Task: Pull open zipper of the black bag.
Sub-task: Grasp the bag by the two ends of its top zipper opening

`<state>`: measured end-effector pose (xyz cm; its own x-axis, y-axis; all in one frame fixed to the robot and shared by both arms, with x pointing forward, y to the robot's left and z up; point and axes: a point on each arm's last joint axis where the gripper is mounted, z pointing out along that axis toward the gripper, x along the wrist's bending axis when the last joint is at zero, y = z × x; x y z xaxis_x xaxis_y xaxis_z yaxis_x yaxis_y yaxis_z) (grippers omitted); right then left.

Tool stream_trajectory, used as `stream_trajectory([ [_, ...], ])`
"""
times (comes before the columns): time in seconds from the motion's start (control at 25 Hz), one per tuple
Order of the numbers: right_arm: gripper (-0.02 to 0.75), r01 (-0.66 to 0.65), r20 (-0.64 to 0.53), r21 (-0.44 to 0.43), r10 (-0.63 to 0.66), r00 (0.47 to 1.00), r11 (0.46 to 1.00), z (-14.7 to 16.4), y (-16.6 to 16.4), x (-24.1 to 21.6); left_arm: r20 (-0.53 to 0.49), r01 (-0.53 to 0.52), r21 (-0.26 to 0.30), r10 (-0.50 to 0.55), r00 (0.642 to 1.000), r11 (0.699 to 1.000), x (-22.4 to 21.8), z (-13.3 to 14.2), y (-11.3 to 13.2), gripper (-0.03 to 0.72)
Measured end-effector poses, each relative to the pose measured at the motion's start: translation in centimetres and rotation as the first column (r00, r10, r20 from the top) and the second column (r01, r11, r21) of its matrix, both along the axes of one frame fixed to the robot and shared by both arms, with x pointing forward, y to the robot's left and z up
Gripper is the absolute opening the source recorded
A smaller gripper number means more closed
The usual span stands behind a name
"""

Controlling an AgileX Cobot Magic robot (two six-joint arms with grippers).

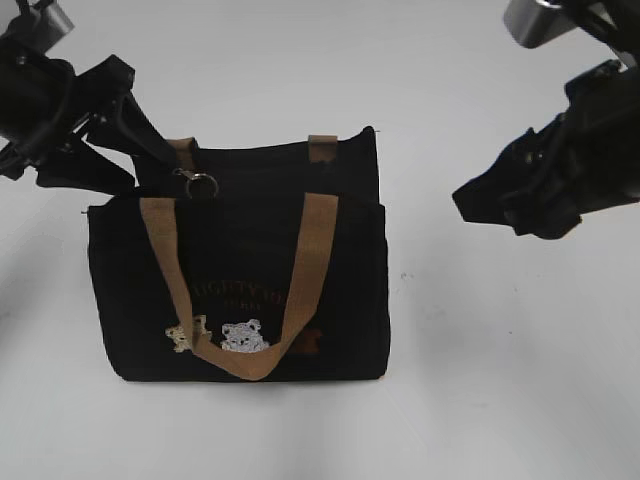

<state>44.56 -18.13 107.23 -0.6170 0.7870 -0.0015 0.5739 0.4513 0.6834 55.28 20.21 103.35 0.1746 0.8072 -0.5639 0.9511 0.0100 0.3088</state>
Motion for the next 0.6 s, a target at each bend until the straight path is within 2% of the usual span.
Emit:
stream_trajectory([
  [0.04, 0.452, -0.020, -0.001, -0.005, 0.020, 1.000, 1.000, 0.0, 0.5, 0.2, 0.009, -0.011, 0.006, 0.011, 1.000, 1.000, 0.2, 0.0, 0.1, 0.440],
  [0.12, 0.452, -0.055, 0.008, -0.005, 0.055, 0.998, 0.998, 0.3, 1.6, 0.6, 0.040, -0.033, 0.016, 0.032, 0.999, 0.999, 0.5, 0.0, 0.1, 0.361],
  [0.32, 0.452, -0.179, 0.071, -0.021, 0.180, 0.981, 0.984, 0.9, 5.4, 1.9, 0.057, -0.013, 0.024, 0.011, 0.998, 1.000, 0.5, 0.0, -0.1, 0.059],
  [0.4, 0.450, -0.229, 0.098, -0.031, 0.231, 0.968, 0.973, 1.3, 7.2, 2.6, 0.061, -0.001, 0.027, -0.001, 0.998, 1.000, 0.4, 0.0, -0.2, 0.015],
  [0.6, 0.431, -0.279, 0.106, -0.043, 0.283, 0.953, 0.959, 1.1, 10.8, 5.3, 0.059, 0.024, 0.017, -0.025, 0.998, 1.000, 0.3, 0.2, -0.4, 0.003],
])
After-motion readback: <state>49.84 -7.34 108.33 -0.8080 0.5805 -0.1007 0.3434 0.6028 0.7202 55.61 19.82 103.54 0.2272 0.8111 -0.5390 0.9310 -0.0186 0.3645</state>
